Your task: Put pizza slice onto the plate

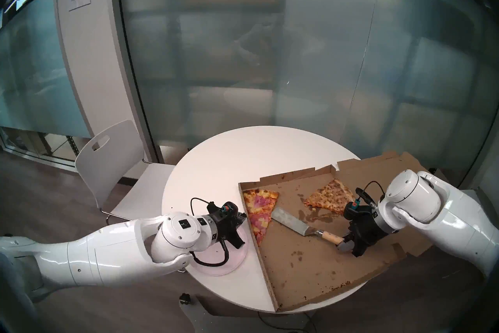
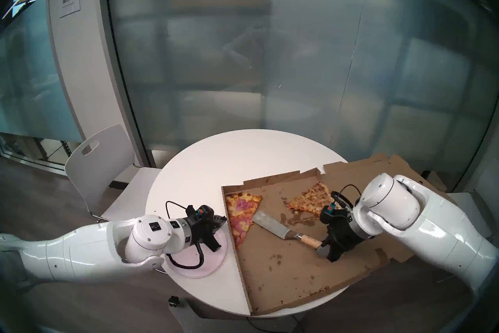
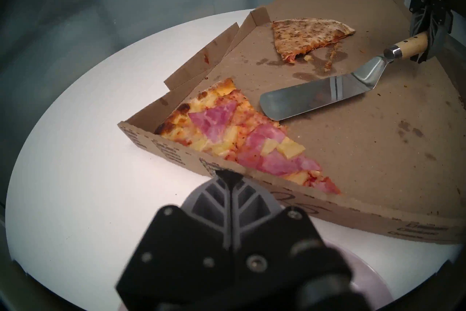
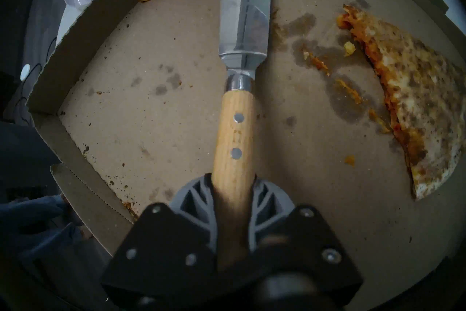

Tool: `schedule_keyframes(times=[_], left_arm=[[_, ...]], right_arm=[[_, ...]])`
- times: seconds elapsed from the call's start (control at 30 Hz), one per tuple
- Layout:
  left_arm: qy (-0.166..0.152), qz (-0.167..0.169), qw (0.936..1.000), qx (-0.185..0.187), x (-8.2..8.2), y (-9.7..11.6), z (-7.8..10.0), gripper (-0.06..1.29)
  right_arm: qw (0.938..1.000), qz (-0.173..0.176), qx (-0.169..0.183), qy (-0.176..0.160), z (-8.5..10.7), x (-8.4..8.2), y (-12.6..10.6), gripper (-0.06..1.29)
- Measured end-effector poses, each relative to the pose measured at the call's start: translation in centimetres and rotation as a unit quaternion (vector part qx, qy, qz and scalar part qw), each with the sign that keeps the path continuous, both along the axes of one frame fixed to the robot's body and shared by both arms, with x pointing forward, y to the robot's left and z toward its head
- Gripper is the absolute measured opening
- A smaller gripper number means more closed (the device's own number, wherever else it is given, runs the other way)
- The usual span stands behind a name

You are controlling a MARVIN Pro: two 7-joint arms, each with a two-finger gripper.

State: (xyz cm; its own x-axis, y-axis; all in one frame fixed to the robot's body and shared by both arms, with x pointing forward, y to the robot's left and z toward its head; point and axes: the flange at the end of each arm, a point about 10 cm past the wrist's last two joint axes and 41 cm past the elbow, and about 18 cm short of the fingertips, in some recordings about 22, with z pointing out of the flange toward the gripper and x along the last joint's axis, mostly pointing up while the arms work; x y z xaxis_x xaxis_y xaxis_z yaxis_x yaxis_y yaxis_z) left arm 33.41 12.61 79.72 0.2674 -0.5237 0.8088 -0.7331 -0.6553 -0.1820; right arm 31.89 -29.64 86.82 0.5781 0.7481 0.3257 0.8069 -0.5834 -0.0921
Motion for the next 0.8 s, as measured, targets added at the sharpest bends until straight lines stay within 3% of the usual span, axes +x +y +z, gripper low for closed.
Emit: schedule_keyframes(times=[0.8], left_arm=[[0.010,-0.004,0.9999,0.001,-1.2,-0.9,-1.1,-0.02]], right_arm=[[0.9998,0.003,-0.016,0.012,-0.6,0.5,-0.4,0.14]])
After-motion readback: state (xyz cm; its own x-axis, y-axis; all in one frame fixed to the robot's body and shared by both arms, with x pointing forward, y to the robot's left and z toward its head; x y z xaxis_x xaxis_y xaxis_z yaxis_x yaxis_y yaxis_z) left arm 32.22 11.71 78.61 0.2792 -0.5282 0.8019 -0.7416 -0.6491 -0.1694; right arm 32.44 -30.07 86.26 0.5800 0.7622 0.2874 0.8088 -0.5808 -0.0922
